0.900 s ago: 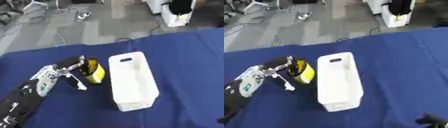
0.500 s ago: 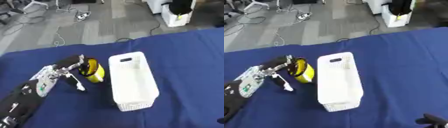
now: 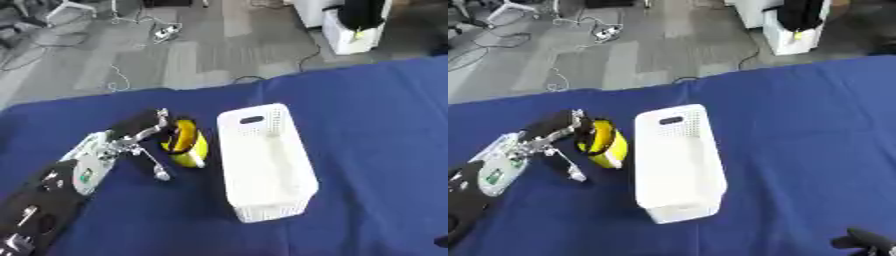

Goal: Pick up objects on the table and place them in the box.

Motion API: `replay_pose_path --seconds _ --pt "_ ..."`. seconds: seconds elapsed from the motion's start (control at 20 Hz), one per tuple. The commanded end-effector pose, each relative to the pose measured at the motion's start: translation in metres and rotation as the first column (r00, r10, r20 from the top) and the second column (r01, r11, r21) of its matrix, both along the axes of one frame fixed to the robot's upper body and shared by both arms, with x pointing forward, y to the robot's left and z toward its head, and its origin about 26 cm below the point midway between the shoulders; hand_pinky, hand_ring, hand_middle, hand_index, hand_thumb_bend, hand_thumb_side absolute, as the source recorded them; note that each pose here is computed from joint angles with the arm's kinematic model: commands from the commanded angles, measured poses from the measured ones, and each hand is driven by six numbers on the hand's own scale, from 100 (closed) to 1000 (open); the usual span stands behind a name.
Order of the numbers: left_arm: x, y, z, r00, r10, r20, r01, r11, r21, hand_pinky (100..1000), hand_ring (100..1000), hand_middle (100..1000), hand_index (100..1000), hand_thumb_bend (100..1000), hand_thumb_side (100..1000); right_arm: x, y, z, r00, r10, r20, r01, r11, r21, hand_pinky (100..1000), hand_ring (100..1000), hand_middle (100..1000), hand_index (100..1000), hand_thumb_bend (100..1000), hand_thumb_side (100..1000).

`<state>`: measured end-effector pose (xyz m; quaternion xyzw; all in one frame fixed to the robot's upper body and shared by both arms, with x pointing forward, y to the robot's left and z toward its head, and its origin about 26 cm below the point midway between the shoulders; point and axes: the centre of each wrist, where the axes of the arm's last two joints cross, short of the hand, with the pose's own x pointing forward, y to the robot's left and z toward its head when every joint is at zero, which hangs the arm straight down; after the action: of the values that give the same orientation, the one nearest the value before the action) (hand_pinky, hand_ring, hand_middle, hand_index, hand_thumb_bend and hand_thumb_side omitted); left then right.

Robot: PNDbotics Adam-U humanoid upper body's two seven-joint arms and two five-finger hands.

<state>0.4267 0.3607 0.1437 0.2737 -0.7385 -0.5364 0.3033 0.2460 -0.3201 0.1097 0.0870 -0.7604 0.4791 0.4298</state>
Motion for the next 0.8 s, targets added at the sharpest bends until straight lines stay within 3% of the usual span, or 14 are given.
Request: replay_pose_path --seconds 0.05,0.8 --pt "-0.001 0.007 0.016 0.999 0.01 0.042 -0.009 1.0 -0.011 100 100 158 340 981 100 -0.001 -0.001 0.006 0.994 0.088 0.068 -0.085 0.995 -0.055 593 699 834 1000 957 449" --pt "-0.004 0.003 0.032 0.995 0.006 0.095 0.002 0.997 -0.081 100 100 141 341 1000 100 -0.002 -0.001 0.005 0.994 0.09 0.061 -0.087 0.995 -0.051 595 701 832 1000 957 451"
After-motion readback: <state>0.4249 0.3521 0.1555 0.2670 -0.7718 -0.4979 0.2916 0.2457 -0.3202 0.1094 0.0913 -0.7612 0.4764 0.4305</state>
